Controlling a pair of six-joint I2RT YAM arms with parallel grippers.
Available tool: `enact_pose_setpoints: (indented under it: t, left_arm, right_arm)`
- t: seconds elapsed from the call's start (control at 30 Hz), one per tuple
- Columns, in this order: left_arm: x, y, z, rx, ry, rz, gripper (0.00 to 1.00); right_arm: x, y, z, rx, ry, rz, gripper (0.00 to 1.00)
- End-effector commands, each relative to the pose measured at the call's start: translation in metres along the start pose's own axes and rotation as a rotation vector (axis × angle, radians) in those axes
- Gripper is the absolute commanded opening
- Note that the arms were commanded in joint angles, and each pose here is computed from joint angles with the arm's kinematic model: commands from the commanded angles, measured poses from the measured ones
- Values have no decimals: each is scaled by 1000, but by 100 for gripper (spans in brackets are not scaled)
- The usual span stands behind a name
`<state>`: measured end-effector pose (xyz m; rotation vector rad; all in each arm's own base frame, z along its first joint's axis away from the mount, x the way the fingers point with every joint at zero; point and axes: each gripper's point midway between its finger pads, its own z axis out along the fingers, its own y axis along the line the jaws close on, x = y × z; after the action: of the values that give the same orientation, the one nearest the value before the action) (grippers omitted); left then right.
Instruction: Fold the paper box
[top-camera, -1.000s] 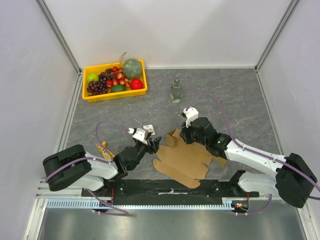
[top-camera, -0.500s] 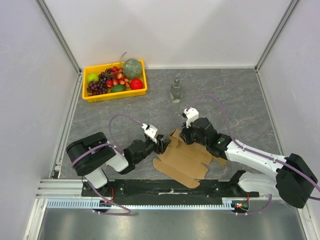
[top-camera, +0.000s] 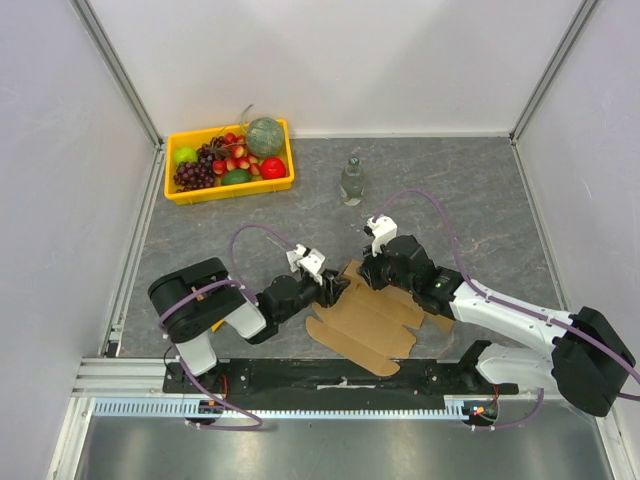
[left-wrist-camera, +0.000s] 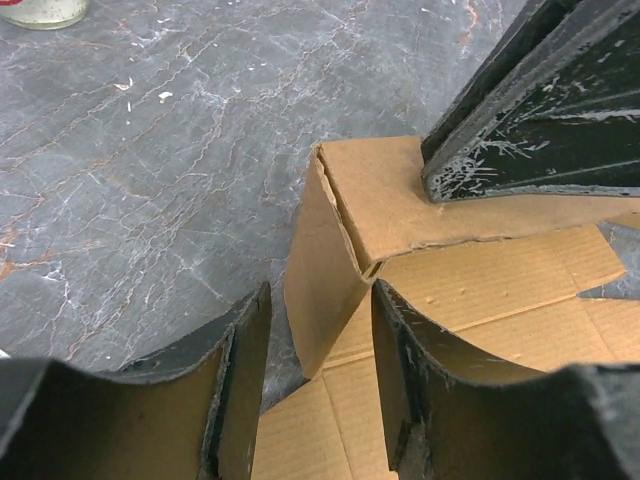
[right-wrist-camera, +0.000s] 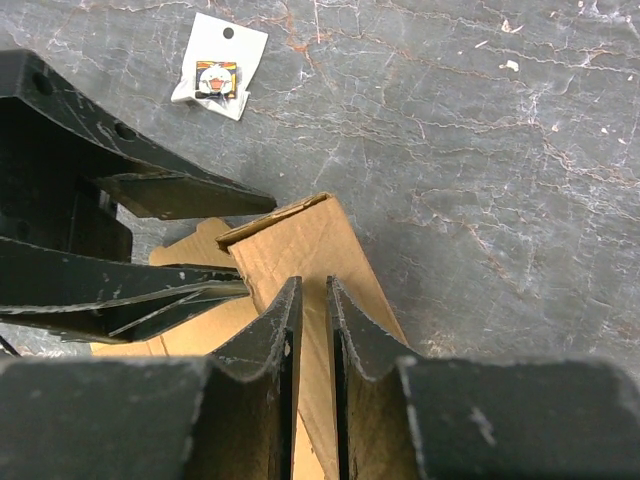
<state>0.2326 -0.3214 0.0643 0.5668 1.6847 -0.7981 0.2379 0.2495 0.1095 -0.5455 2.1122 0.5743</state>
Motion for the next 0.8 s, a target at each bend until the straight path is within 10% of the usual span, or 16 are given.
enact_pose_setpoints:
  t: [0.0, 0.77]
  left_arm:
    - [-20, -6, 12, 19, -79, -20, 50]
    - [-13, -5, 25, -216, -83, 152, 40]
  right_arm:
    - [-5, 8, -3, -35, -21, 18, 22]
    - [-4, 18, 1, -88, -19, 47, 22]
